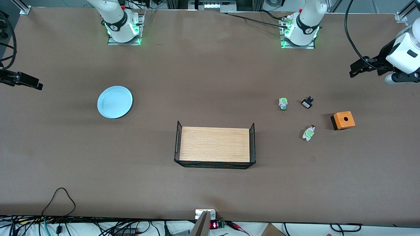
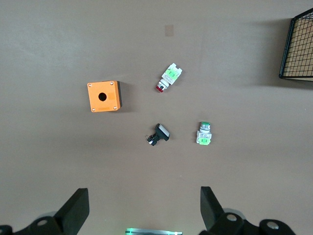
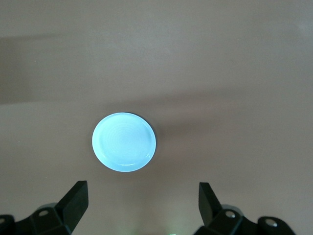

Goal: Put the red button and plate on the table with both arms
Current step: 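Open the right gripper and withdraw it from the plate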

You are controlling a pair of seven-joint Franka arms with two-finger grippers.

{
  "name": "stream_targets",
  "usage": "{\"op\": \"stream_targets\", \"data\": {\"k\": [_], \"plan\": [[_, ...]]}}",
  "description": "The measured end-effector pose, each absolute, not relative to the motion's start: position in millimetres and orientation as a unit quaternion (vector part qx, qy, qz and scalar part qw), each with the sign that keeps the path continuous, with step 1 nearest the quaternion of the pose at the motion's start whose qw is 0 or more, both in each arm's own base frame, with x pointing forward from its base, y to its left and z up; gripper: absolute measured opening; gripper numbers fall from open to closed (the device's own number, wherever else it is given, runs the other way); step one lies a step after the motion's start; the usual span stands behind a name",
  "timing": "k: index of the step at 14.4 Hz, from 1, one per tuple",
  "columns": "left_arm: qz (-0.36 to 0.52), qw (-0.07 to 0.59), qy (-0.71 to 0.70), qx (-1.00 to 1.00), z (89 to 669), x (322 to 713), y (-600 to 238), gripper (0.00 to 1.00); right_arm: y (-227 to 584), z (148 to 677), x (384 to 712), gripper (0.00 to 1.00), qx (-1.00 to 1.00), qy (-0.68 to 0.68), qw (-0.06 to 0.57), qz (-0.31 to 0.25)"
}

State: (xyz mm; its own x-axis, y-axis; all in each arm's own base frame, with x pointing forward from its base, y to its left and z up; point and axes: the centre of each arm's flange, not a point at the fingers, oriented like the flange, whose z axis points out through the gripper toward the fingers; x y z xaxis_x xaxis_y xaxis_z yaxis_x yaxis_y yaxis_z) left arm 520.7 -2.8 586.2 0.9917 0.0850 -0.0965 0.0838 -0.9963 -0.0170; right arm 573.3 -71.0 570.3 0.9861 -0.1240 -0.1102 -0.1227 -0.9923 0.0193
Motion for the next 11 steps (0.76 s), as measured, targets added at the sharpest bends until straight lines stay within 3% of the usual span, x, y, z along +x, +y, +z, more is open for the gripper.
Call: {"op": "stream_targets", "data": {"k": [11], "plan": [[0.050,0.007,-0.042,-0.998,586.0,520.5,-2.8,1.00,-63.2,590.9,552.2,1.00,0.998,-0.050,0.002,-0.039]]}}
